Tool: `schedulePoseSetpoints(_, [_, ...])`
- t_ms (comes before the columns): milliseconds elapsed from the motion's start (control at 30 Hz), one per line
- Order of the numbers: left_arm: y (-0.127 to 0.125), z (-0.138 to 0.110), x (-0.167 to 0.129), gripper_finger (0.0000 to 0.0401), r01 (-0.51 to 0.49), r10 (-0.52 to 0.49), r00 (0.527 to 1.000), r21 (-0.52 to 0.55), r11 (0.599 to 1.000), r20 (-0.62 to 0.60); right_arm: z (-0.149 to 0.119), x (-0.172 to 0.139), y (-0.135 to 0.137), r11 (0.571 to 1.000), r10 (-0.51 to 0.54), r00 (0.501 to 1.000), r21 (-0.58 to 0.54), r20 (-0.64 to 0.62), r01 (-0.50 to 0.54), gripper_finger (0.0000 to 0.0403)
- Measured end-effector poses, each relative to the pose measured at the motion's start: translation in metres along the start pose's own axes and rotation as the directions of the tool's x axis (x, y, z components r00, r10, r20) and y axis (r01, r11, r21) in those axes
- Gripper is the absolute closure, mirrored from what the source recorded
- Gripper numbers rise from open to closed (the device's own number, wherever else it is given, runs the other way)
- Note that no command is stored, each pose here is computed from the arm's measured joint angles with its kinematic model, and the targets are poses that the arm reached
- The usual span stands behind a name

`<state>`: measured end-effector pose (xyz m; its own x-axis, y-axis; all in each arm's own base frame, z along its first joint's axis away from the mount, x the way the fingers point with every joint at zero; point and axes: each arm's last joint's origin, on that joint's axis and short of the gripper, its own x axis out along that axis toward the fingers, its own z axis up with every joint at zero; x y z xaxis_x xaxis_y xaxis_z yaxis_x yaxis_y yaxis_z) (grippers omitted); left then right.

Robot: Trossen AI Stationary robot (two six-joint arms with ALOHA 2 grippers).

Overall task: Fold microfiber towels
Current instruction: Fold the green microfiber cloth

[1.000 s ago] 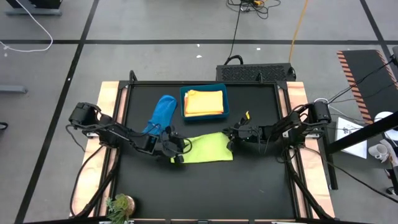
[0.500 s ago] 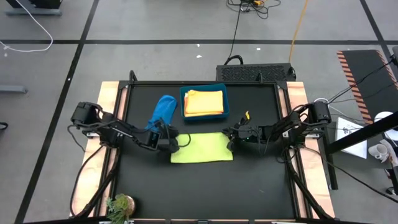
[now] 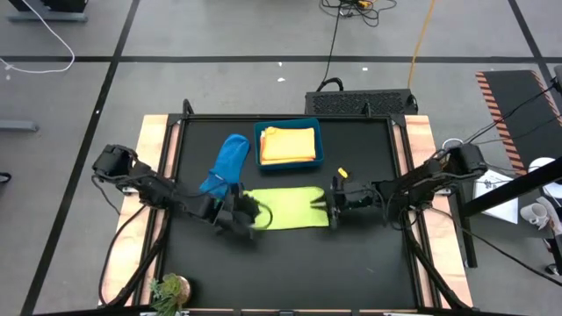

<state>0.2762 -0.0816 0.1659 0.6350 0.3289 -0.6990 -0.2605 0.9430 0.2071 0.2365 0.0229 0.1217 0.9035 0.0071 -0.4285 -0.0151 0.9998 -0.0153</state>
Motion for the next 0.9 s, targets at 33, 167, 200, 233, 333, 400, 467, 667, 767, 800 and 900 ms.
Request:
schedulePoseSetpoints(33, [-0.006, 0.0, -0.003, 0.0242, 0.019, -0.019, 1.0, 0.023, 1.0, 0.012, 0.002, -0.002, 0.005, 0.999, 0.037, 0.999, -0.018, 0.013, -0.036, 0.0348])
schedulePoseSetpoints(167, [-0.026, -0.011, -0.007, 0.0242, 0.076, -0.076, 0.997, 0.077, 0.994, -0.004, 0.0, -0.005, 0.024, 0.987, 0.14, 0.99, -0.076, 0.0, -0.14, 0.0344])
schedulePoseSetpoints(200, [-0.03, -0.013, -0.008, 0.0242, 0.094, -0.093, 0.996, 0.082, 0.992, -0.01, -0.001, -0.005, 0.029, 0.984, 0.159, 0.987, -0.086, -0.006, -0.159, 0.034])
schedulePoseSetpoints(233, [-0.034, -0.016, -0.008, 0.0242, 0.111, -0.11, 0.994, 0.083, 0.99, -0.019, -0.003, -0.005, 0.032, 0.98, 0.172, 0.985, -0.093, -0.023, -0.174, 0.0334])
schedulePoseSetpoints(333, [-0.042, -0.022, -0.007, 0.0242, 0.144, -0.14, 0.989, 0.092, 0.985, -0.044, -0.009, -0.006, 0.039, 0.977, 0.179, 0.981, -0.106, -0.072, -0.186, 0.0308])
schedulePoseSetpoints(400, [-0.046, -0.023, -0.006, 0.0242, 0.167, -0.163, 0.986, 0.095, 0.981, -0.044, -0.011, -0.007, 0.041, 0.975, 0.182, 0.979, -0.11, -0.091, -0.191, 0.0287])
schedulePoseSetpoints(467, [-0.048, -0.024, -0.005, 0.0242, 0.173, -0.169, 0.985, 0.094, 0.981, -0.041, -0.012, -0.007, 0.042, 0.974, 0.185, 0.977, -0.114, -0.104, -0.197, 0.0267])
schedulePoseSetpoints(667, [-0.047, -0.018, 0.0, 0.0242, 0.174, -0.174, 0.985, 0.081, 0.981, 0.0, -0.015, -0.008, 0.037, 0.987, 0.02, 0.991, -0.156, -0.129, -0.04, 0.0237])
schedulePoseSetpoints(767, [-0.042, -0.021, 0.001, 0.0242, 0.143, -0.141, 0.989, 0.064, 0.988, -0.038, -0.014, -0.008, 0.03, 0.977, -0.131, 0.985, -0.181, -0.11, 0.11, 0.024])
schedulePoseSetpoints(800, [-0.041, -0.021, 0.002, 0.0242, 0.137, -0.136, 0.99, 0.046, 0.989, -0.038, -0.014, -0.008, 0.026, 0.969, -0.185, 0.977, -0.183, -0.104, 0.164, 0.0242])
schedulePoseSetpoints(900, [-0.038, -0.019, 0.004, 0.0242, 0.137, -0.137, 0.99, 0.006, 0.991, -0.044, -0.016, -0.004, 0.011, 0.957, -0.255, 0.958, -0.172, -0.132, 0.231, 0.0252])
